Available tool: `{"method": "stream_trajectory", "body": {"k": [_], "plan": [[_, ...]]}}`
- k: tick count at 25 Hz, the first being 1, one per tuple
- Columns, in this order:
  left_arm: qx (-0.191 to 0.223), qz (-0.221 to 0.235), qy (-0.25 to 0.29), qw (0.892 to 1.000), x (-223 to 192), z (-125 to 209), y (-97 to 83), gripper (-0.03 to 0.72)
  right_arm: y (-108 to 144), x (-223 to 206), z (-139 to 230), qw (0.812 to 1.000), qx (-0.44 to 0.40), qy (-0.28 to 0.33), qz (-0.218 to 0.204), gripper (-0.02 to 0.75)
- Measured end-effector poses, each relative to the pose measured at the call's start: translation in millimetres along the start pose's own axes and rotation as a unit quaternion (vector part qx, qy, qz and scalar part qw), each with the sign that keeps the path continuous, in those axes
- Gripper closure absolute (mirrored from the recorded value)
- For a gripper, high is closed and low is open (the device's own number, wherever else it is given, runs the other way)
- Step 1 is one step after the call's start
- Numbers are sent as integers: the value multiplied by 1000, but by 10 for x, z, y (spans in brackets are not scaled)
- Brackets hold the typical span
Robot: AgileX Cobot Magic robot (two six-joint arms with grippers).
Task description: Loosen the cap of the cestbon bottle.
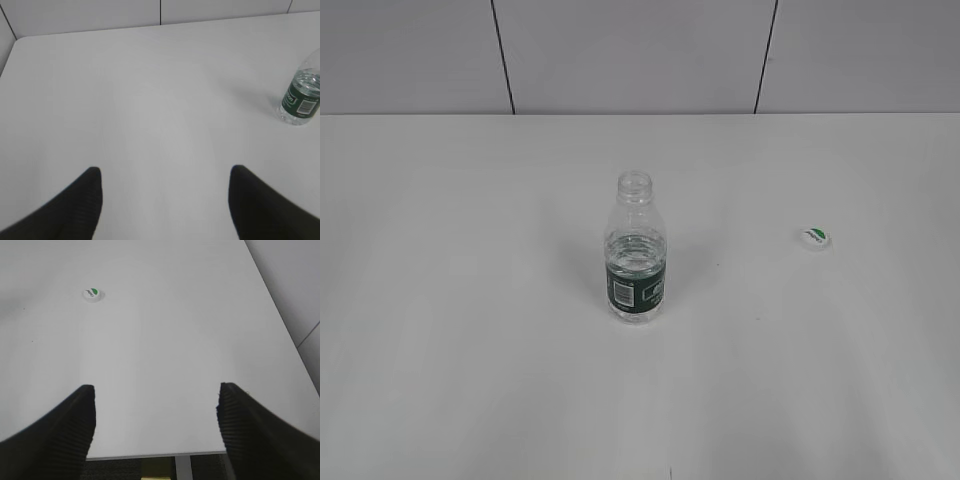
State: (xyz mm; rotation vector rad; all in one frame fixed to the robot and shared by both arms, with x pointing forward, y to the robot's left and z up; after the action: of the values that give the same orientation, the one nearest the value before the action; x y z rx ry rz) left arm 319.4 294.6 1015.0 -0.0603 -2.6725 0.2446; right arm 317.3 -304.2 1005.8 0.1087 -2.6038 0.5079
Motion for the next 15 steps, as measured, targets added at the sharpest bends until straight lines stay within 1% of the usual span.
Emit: {"method": "stream_trajectory", "body": {"k": [15], "plan": [[0,0,0,1000,0,0,0,223,-4,-1,-11,1000,-3,-3,1,160]]}}
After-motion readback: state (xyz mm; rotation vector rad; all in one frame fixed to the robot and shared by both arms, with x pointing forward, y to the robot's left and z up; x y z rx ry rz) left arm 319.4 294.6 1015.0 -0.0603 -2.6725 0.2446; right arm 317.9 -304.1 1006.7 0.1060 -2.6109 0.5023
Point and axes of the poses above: a point on each arm's last joint axis where the gripper is mounted, x pointing back along that axis away from the gripper, y along the wrist's bending axis when the last joint is at zero, z = x × y, the point moved 10 cm from there along -x, pointing out along that axis toward the gripper, and after that the axes turned 12 degrees about x, right-handed, at the moved point
